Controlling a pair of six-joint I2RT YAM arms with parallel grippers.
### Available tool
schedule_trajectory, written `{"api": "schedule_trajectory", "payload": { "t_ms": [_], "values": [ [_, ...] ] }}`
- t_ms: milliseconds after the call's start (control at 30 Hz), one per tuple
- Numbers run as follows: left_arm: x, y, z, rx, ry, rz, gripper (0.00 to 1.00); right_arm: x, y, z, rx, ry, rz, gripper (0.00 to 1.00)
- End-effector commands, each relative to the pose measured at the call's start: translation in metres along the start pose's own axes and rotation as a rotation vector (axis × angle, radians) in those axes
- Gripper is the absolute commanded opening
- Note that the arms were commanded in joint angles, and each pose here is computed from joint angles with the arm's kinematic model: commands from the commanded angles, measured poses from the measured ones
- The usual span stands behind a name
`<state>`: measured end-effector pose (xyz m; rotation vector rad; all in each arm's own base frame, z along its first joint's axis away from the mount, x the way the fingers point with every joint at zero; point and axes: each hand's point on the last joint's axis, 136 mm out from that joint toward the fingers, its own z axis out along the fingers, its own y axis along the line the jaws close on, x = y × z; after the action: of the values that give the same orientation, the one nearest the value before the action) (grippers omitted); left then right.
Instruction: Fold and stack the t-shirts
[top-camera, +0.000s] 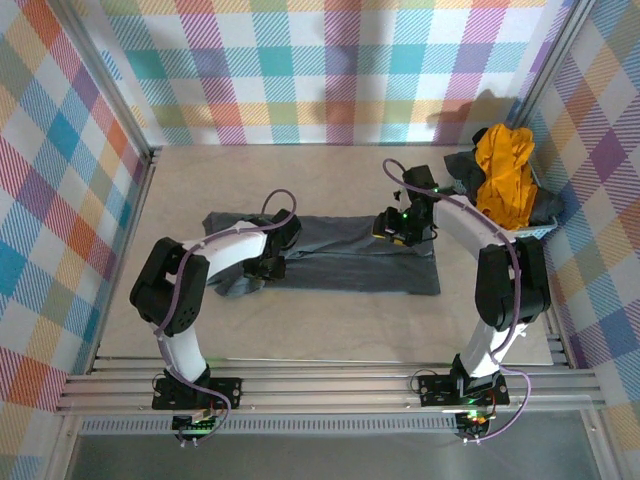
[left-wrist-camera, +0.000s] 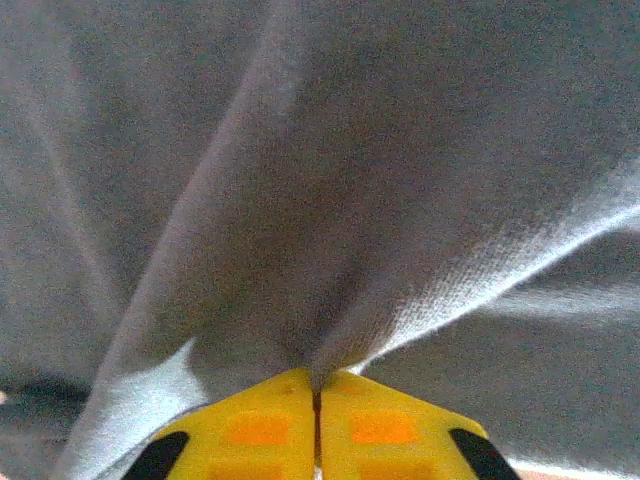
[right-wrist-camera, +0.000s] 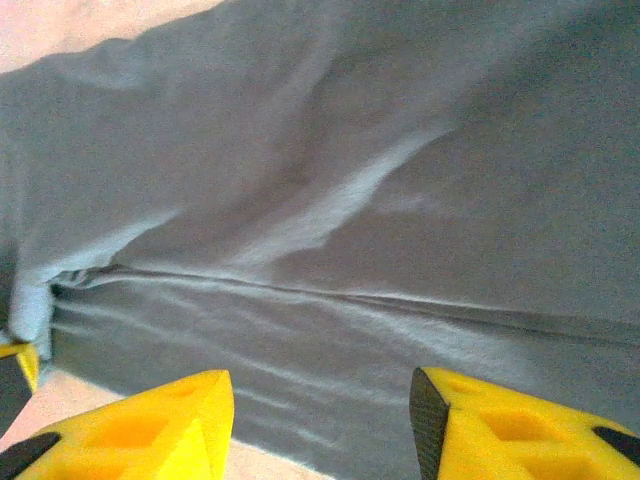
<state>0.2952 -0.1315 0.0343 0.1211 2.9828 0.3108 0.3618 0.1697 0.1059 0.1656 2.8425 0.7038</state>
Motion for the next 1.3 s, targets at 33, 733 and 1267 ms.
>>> {"api": "schedule_trajectory", "payload": {
  "t_ms": [33,733,1267],
  "values": [
    [-0.012,0.006,-0.014,-0.03,-0.038,0.022,0.0,0.003,0.02,-0.015,-0.085,-0.018,-0.014,0.5],
    [-0.051,0.028,-0.017,0.433,0.176,-0.074,0.02,0.017,0.012,-0.013,-0.068,0.017,0.018,0.49],
    [-0.075,0.076,-0.058,-0.047,-0.09,-0.036,0.45,0.018,0.011,-0.014,-0.071,0.015,0.018,0.49]
  ]
}}
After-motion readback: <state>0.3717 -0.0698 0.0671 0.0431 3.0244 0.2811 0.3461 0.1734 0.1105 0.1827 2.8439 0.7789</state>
